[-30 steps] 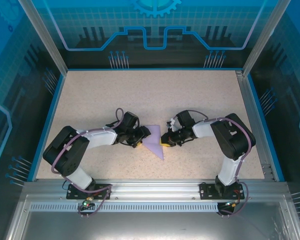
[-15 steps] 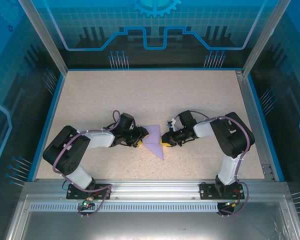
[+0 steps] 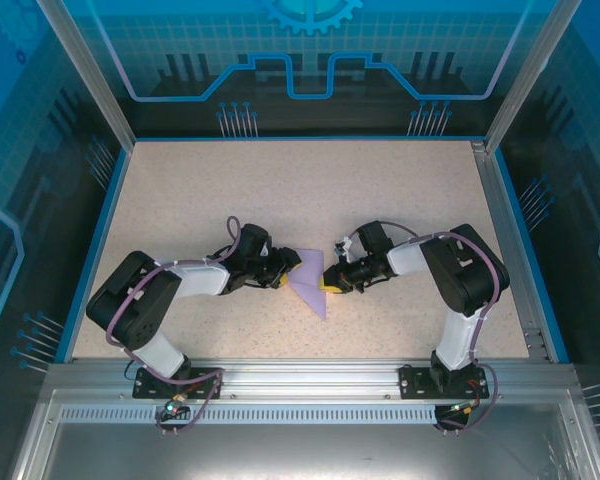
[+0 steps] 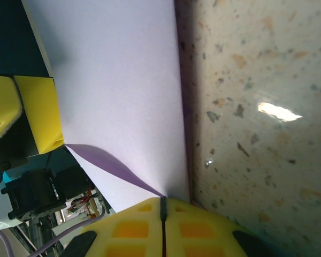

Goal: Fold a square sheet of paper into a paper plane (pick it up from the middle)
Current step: Fold the wing for the fifth time at the center of the table.

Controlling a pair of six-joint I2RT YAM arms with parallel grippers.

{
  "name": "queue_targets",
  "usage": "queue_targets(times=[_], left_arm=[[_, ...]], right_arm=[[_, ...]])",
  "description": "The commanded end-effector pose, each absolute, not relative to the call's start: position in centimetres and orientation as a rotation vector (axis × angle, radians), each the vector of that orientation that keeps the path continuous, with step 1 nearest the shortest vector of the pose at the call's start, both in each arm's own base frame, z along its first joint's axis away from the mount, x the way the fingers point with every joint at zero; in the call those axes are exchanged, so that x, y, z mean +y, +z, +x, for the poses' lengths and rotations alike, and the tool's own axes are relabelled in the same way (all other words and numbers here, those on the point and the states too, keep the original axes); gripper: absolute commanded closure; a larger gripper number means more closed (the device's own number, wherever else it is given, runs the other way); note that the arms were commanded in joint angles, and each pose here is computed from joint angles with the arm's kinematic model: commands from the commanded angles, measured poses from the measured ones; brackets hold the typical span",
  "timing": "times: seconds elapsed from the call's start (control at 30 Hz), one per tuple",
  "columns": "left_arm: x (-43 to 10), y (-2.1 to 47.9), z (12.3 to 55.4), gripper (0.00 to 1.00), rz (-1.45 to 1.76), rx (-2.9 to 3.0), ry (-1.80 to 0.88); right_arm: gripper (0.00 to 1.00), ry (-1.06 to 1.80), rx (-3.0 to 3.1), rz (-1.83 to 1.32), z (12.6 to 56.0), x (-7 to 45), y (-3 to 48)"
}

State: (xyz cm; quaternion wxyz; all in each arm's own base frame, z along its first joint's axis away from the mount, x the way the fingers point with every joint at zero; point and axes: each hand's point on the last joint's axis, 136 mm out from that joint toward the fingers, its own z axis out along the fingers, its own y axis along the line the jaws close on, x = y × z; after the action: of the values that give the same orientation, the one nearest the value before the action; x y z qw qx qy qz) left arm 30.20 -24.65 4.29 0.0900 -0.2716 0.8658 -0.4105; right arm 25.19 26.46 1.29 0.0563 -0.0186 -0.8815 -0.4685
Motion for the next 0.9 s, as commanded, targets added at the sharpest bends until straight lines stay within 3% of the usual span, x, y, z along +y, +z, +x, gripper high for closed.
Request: queue_targets(times=[0.0,0.33,0.73,0.87], left_arm=[[-25.3,5.4,30.3,0.51,-0.743,2.554,-1.274],[-25.9,5.0,31.2,0.53,-0.732,2.537,-1.336],[-24.8,4.2,31.3,0.46,-0.763,2.584,-1.296],[-24.8,4.0,31.4,0.51,-0.749,2.599,-1.295]], right_arm=[[0.93,-1.079,-2.782,-0.249,24.3,22.6,-4.4],[0.92,-1.035,-2.805,-0.228,24.5,22.3,-4.5],[0.92,-1.001,-2.82,-0.217,24.4,21.9,-4.5],[0.92,-1.007,-2.818,-0.214,24.4,22.0,-4.6]])
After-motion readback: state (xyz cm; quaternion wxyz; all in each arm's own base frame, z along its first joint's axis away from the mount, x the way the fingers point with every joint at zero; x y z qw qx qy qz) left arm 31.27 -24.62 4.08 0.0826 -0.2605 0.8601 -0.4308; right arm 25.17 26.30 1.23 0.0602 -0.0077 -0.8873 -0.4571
